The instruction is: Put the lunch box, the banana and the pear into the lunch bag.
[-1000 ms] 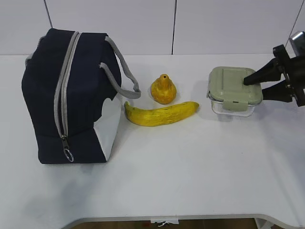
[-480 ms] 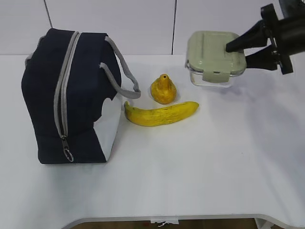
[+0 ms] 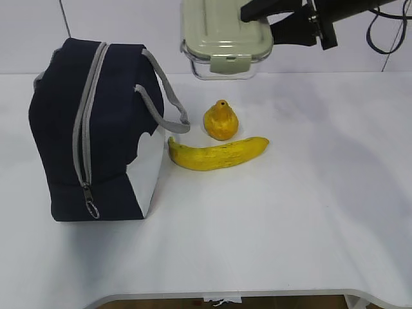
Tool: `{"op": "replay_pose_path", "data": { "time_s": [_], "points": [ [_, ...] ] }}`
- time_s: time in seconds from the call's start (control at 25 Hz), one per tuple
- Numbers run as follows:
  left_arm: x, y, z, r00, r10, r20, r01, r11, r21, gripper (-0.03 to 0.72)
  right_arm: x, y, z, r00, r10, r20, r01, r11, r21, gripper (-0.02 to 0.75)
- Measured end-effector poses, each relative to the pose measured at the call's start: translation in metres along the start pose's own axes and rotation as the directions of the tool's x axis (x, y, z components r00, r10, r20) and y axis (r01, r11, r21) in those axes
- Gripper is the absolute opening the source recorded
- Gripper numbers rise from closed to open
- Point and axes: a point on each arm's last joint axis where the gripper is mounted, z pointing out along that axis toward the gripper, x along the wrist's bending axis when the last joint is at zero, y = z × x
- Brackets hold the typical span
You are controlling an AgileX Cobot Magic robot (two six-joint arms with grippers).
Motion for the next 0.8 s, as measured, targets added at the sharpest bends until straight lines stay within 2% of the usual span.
{"op": "replay_pose_path", "data": {
  "time_s": [0.28, 0.6, 0.68, 0.8],
  "points": [
    [0.017, 0.037, 0.052, 0.997, 0.008, 0.079, -0.018, 0.992, 0.125, 0.362, 0.027, -0.01, 0.034, 0.998, -0.035, -0.048, 0.037, 0.999, 0.037, 0.372],
    [0.029, 0.069, 0.088, 0.992, 0.011, 0.123, -0.024, 0.994, 0.106, 0.356, 0.049, -0.011, 0.065, 0.997, -0.065, -0.035, 0.063, 0.996, -0.059, 0.372],
    [0.033, 0.072, 0.095, 0.992, 0.006, 0.123, -0.019, 0.994, 0.106, 0.33, 0.052, -0.011, 0.069, 0.997, -0.068, -0.032, 0.065, 0.994, -0.084, 0.372],
    [0.036, 0.073, 0.102, 0.992, 0.007, 0.123, -0.022, 0.993, 0.116, 0.214, 0.057, -0.012, 0.076, 0.997, -0.061, -0.044, 0.056, 0.993, -0.106, 0.372]
  ]
}}
